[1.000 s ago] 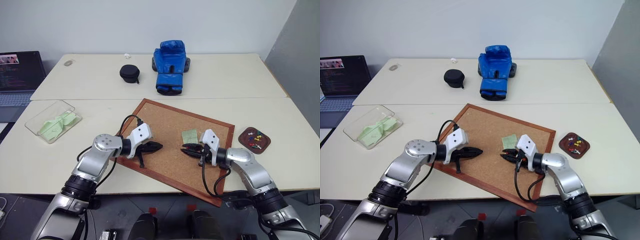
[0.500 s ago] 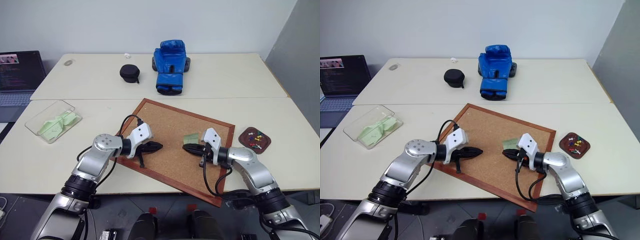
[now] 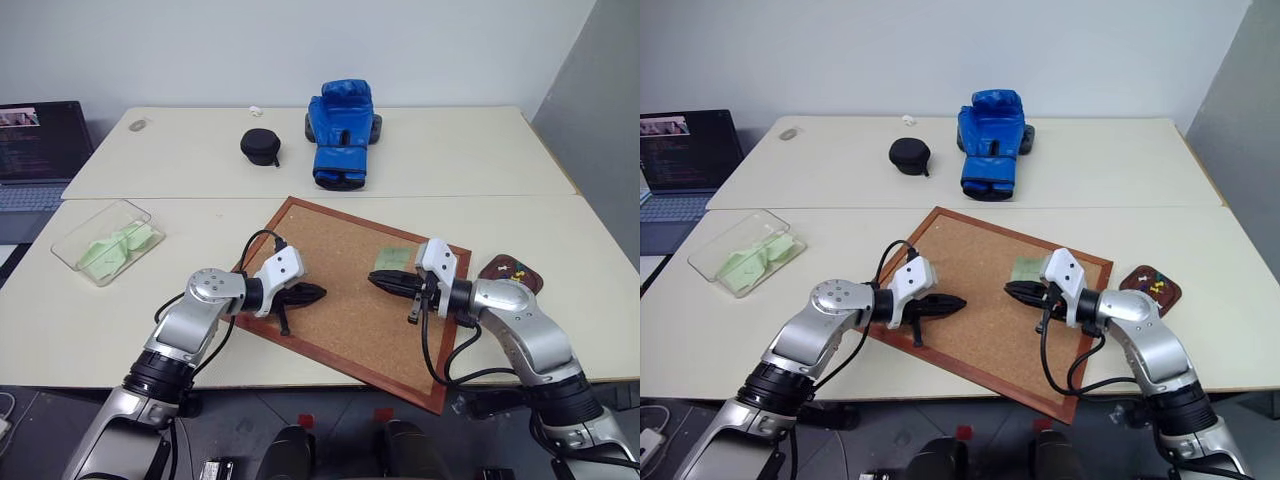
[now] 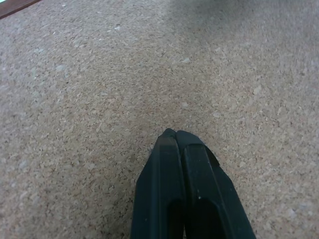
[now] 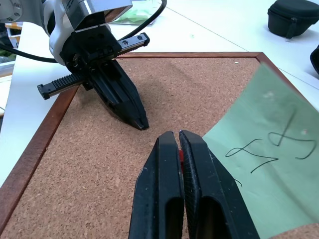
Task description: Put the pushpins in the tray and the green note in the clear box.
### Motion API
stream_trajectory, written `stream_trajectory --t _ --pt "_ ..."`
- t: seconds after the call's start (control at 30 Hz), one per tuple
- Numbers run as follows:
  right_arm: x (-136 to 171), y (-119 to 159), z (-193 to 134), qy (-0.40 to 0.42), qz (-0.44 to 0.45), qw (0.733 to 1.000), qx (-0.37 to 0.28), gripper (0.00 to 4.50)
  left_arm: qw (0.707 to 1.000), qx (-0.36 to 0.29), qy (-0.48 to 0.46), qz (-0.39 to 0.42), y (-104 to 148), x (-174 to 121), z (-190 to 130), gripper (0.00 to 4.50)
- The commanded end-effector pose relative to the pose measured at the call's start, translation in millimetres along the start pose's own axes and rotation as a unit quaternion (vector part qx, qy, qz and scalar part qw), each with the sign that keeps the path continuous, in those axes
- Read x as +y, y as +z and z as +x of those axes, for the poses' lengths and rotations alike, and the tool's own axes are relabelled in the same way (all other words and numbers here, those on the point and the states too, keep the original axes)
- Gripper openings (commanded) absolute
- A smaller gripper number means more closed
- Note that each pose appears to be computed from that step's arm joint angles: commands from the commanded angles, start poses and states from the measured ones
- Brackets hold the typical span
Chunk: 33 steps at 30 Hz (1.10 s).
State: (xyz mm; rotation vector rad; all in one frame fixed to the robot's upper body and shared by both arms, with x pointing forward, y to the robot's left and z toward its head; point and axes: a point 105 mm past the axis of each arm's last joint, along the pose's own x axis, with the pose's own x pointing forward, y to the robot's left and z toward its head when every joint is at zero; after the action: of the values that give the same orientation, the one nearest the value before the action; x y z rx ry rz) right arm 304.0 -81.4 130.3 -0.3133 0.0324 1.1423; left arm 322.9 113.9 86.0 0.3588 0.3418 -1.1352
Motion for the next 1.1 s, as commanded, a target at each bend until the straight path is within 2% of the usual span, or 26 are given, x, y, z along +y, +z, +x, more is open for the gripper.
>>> stream_trajectory --t 0.03,0.23,0.43,0.57,1.07,1.1 --pt "1 18 -2 0.021 -0.074 0.997 -0.002 0.0 0.997 -0.058 0.013 -0.051 28 6 -10 0.74" --pt "3 15 -1 0.051 -0.109 0.993 0.012 0.0 0.986 -0.136 -0.023 -0.096 70 0 -28 1.91" --pt "8 16 5 0.075 -0.13 0.989 0.012 0.0 0.976 -0.171 -0.052 -0.121 87 -12 -30 3.07" --pt "12 18 11 0.09 -0.142 0.986 0.008 0.0 0.976 -0.169 -0.055 -0.126 91 -16 -20 3.82" --pt "26 36 24 0.11 -0.15 0.982 -0.023 0.0 0.975 -0.169 -0.063 -0.131 88 -22 6 3.82" --pt "27 36 23 0.11 -0.15 0.982 -0.024 0.0 0.976 -0.166 -0.06 -0.13 88 -21 6 3.66"
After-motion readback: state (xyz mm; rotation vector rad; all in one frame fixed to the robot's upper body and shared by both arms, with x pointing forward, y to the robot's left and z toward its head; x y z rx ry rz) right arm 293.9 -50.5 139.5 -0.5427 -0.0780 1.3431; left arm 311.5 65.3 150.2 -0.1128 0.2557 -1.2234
